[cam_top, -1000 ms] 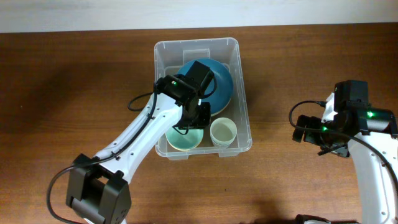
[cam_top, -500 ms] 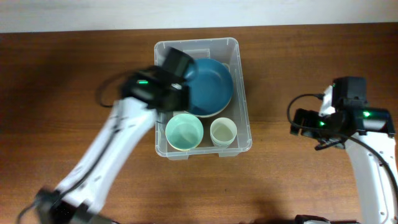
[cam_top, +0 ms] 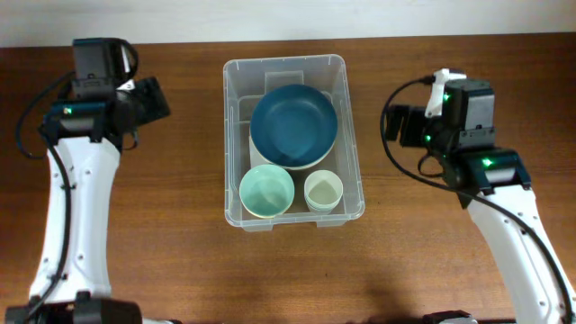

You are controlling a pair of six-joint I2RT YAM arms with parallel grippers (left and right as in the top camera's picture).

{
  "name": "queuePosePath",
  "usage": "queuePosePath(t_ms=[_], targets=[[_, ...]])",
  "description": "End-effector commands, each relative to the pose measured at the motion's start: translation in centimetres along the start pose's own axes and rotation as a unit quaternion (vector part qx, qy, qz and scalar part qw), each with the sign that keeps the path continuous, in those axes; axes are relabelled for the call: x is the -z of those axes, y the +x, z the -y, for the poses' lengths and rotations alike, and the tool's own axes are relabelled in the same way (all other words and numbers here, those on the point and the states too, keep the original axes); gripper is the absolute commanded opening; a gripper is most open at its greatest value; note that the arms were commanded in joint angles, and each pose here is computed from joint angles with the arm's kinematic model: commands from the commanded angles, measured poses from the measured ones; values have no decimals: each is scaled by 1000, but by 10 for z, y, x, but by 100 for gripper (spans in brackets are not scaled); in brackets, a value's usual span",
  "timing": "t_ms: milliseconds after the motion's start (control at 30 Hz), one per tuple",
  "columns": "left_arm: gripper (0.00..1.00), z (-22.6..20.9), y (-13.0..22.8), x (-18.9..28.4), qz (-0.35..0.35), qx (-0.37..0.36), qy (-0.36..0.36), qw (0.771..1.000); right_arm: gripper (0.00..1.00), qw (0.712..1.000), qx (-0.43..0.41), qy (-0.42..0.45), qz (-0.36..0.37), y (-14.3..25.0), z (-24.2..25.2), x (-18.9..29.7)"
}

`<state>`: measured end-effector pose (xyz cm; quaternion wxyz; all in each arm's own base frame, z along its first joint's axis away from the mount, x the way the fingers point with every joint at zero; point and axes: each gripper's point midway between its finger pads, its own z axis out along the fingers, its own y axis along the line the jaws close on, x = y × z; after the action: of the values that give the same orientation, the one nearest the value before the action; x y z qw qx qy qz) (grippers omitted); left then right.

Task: Pack container

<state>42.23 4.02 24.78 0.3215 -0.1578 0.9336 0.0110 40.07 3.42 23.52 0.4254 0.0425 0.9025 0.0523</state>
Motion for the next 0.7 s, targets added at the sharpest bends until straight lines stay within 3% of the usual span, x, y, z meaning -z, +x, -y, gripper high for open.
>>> queuePosePath(t_ms=[0,367,667], targets=[[100,-3,6,-19,-25,-10,7,1000,99,1000,9,21,7,-6,5,-11],[100,-6,5,-30,-29,-8,0,1000,99,1000,9,23,-3,-1,5,-12],[100,-13,20,1,-47,-10,-5,999,99,1000,10,25,-14,7,7,18]])
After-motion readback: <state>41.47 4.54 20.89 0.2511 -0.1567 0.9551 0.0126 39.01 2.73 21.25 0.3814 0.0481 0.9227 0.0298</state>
